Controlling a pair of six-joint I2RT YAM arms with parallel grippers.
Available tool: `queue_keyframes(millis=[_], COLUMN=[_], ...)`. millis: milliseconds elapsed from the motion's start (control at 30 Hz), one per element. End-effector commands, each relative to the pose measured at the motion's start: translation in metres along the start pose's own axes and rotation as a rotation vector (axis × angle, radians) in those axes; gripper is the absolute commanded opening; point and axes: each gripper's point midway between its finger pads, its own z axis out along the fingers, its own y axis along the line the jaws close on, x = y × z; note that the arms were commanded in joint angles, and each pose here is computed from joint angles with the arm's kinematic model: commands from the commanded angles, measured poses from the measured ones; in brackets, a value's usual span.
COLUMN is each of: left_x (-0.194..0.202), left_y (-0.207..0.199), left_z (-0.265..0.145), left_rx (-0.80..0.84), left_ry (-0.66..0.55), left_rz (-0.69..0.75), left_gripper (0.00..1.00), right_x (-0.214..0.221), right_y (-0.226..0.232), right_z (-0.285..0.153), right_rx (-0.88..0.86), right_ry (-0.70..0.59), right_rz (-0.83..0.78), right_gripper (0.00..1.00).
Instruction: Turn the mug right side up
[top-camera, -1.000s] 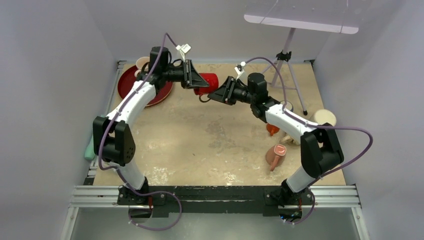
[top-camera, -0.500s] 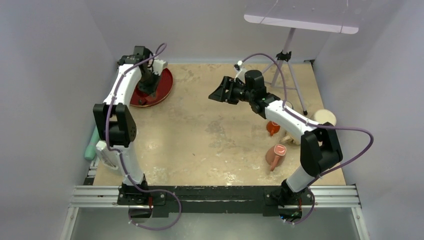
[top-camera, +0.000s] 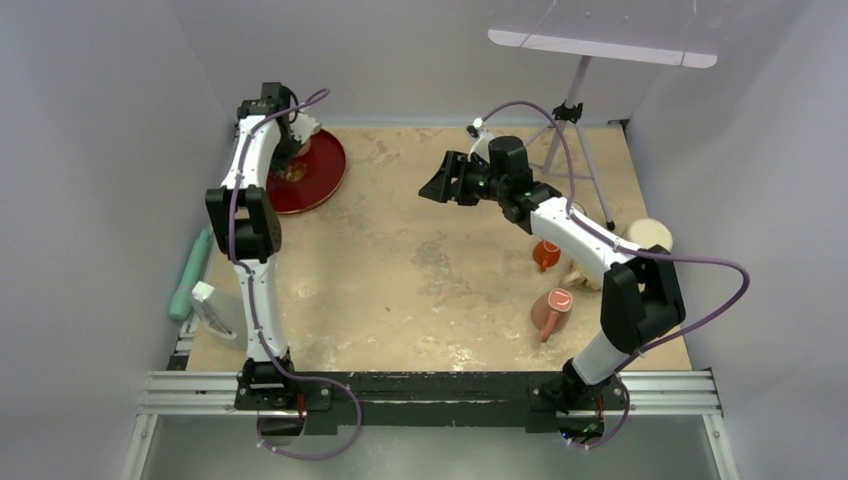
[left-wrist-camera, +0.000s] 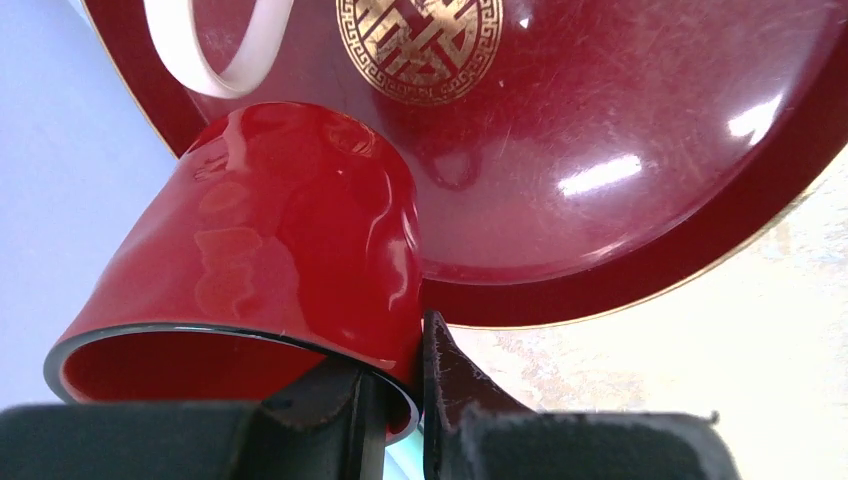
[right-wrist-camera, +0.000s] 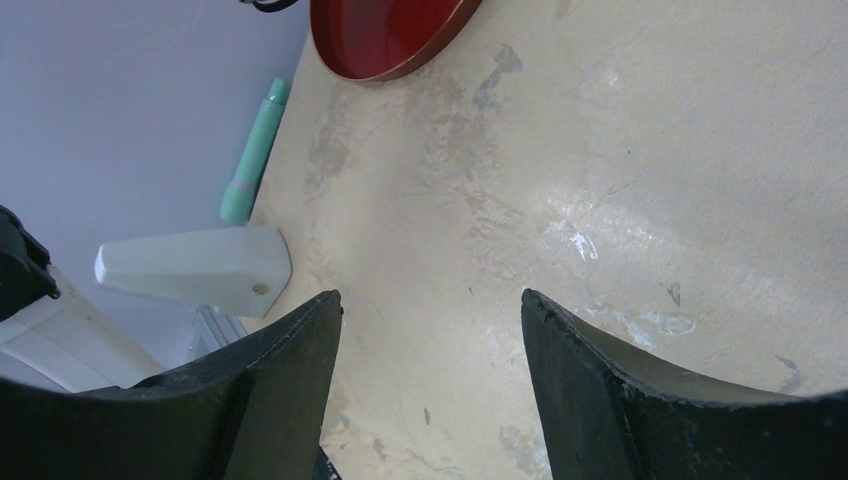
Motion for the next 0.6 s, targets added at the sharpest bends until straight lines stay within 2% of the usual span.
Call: queue_keyframes(millis=[0,333,567], left_x=[0.015,0.002,-0.005], left_y=[0.024,0.043,0.048], left_z=[0.003,0.028,0.042], left_rx=[-0.060,-0.083,-0.086], left_ry=[0.047,-0.055,-0.097], left_rz=[0.035,-0.005,-0.016], left_gripper=[0.00,0.01,0.32], right_x=[-0.016,-0.022,-0.028], right_y=[0.006,0.006,0.008], right_z=[0.001,0.010,0.012], right_rx=[0.004,0.017,0.018], right_ry=[-0.038,-0.017,-0.021], right_rz=[-0.030,-0.033,-0.042], right_gripper=[0.70,0.69,0.69])
